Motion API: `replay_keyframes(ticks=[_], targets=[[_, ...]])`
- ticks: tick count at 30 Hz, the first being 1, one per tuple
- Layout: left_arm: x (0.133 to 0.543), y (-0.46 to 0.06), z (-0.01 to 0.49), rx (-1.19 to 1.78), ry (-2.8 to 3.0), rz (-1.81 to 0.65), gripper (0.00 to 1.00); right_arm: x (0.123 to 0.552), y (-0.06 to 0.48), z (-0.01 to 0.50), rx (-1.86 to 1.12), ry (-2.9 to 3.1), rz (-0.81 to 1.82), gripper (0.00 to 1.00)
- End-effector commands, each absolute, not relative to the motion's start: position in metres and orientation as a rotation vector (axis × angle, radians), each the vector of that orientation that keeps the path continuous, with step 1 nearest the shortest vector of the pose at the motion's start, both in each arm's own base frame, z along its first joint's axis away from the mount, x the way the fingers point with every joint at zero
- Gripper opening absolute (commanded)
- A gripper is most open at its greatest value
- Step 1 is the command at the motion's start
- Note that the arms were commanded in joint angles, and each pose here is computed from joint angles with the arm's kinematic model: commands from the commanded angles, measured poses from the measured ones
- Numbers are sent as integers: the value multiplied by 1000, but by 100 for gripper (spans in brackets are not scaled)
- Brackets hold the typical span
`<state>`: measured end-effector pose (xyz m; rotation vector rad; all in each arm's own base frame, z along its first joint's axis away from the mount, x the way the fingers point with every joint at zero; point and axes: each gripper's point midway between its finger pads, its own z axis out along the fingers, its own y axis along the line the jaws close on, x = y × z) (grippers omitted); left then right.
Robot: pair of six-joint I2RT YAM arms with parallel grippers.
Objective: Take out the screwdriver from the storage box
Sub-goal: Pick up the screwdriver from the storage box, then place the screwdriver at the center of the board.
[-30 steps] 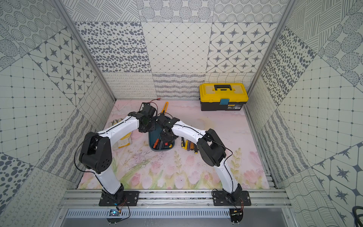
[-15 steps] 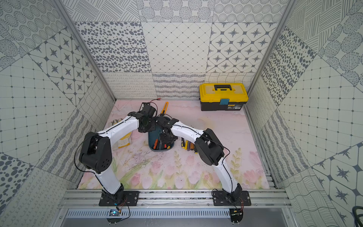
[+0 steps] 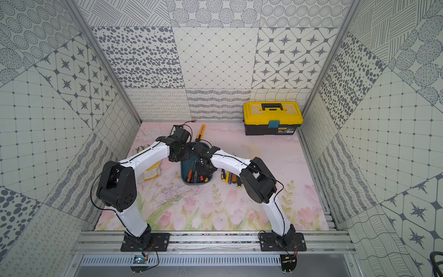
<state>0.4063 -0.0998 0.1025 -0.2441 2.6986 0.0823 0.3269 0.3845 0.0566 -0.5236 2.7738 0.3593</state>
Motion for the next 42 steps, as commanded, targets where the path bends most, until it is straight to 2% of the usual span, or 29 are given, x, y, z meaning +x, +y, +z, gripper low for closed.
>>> replay_keyframes(ticks=[1, 16, 26, 35, 42], targets=[[419, -104, 114, -261, 2646, 48, 0, 330, 393, 88, -500, 2690, 461, 0], [418, -103, 113, -268, 2648, 55, 0, 336, 393, 133, -453, 2530, 553, 0], [419, -98, 119, -279, 2627, 75, 0, 349, 355, 171, -340, 2421, 495, 0], [420, -84, 129, -305, 2595, 132, 0, 358, 318, 151, -215, 2486, 448, 0], [420, -84, 129, -308, 2600, 126, 0, 359, 306, 116, -178, 2603, 392, 0]])
